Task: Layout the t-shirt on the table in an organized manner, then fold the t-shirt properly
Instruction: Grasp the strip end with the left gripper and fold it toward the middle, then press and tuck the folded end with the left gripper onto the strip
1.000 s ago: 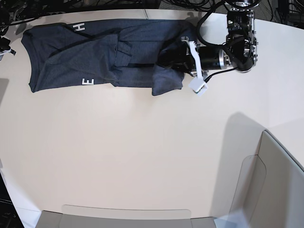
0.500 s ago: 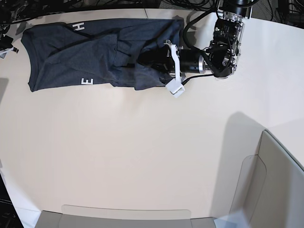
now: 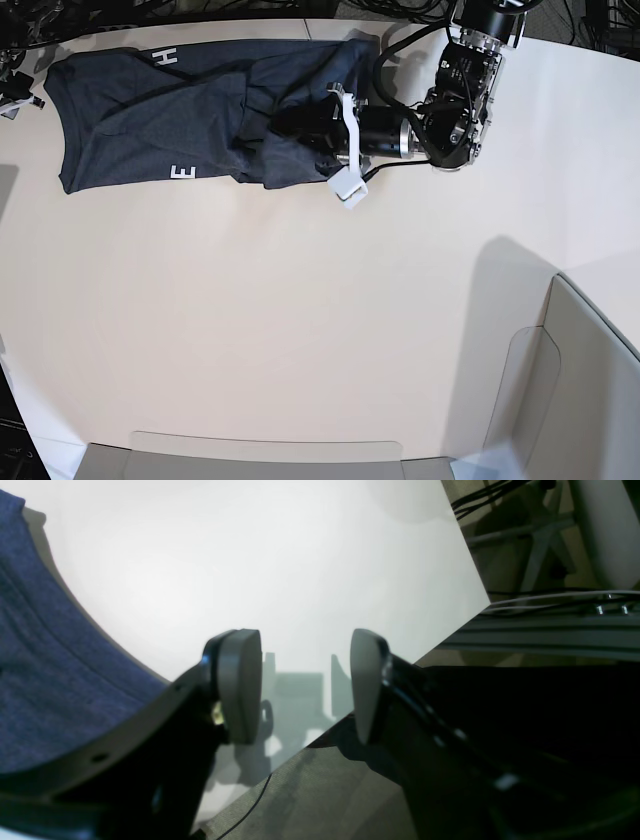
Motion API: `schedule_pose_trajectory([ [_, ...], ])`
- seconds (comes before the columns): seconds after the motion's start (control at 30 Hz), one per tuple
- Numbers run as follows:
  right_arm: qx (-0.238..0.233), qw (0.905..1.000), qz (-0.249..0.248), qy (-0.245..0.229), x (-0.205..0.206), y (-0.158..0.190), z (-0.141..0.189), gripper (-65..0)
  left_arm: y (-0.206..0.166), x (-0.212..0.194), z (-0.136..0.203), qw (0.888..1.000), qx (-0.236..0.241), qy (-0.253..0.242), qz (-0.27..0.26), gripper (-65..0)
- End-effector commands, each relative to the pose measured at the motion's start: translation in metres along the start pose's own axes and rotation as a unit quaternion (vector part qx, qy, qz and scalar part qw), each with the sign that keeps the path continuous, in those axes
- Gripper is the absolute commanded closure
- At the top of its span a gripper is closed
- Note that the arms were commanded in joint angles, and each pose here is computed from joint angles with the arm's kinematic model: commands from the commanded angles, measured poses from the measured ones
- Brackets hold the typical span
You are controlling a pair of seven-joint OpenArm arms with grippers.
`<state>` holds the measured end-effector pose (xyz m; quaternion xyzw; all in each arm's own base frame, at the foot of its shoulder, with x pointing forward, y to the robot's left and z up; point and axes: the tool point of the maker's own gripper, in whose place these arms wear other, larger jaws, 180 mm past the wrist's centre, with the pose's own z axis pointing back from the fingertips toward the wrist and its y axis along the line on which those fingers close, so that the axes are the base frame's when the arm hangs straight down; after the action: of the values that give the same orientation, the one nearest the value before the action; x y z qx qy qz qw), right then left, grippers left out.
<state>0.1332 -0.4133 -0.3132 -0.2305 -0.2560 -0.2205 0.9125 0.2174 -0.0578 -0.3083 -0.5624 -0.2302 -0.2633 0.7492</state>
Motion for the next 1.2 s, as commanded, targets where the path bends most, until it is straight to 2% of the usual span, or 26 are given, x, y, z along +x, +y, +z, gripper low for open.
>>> schedule_pose_trajectory([
  [0.0, -0.011, 0.9998, 0.007, -0.017, 0.01, -0.007, 0.004, -28.8, -0.006, 0.016, 0.0, 1.0, -0.014, -0.027, -0.007, -0.1],
  [0.1, -0.01, 0.9998, 0.007, -0.017, 0.01, -0.006, 0.004, -28.8, -0.006, 0.017, -0.003, 0.999, -0.018, -0.03, -0.002, -2.0],
  [0.2, -0.009, 0.9998, 0.007, -0.016, 0.01, -0.006, 0.004, -28.8, -0.007, 0.018, -0.004, 0.999, -0.019, -0.031, -0.003, -12.3],
  [0.3, -0.006, 0.9999, 0.005, -0.013, 0.007, -0.003, 0.004, -28.8, -0.007, 0.015, -0.004, 0.999, -0.02, -0.03, 0.0, -26.2],
  [0.37, -0.006, 0.9999, 0.004, -0.013, 0.006, -0.003, 0.004, -28.8, -0.007, 0.015, -0.004, 0.999, -0.02, -0.03, 0.0, -29.3],
  [0.57, -0.003, 0.9999, 0.006, -0.013, 0.007, -0.001, 0.003, -28.8, -0.008, 0.017, -0.004, 0.999, -0.023, -0.029, -0.002, -28.4],
  [0.67, -0.003, 0.9999, 0.005, -0.014, 0.007, -0.001, 0.003, -28.8, -0.01, 0.021, 0.001, 0.999, -0.018, -0.033, -0.013, -25.5],
  [0.73, -0.003, 0.9999, 0.005, -0.015, 0.008, 0.0, 0.003, -28.8, -0.006, 0.027, 0.014, 0.999, -0.001, -0.041, -0.026, -19.0],
  [0.83, -0.002, 0.9999, 0.005, -0.016, 0.009, 0.0, 0.003, -28.8, -0.001, 0.038, 0.038, 0.997, 0.029, -0.068, -0.039, -3.0],
  [0.87, -0.002, 0.9999, 0.005, -0.016, 0.009, 0.0, 0.003, -28.8, 0.002, 0.039, 0.045, 0.996, 0.038, -0.077, -0.038, 0.0],
  [1.03, 0.004, 1.0, 0.001, -0.004, 0.003, 0.002, -0.002, -28.8, 0.024, 0.031, 0.081, 0.99, 0.1, -0.093, -0.02, -0.7],
  [1.17, 0.009, 0.9998, 0.0, -0.015, 0.003, 0.005, -0.006, -28.8, 0.049, 0.006, 0.091, 0.983, 0.17, -0.068, 0.028, -0.2],
])
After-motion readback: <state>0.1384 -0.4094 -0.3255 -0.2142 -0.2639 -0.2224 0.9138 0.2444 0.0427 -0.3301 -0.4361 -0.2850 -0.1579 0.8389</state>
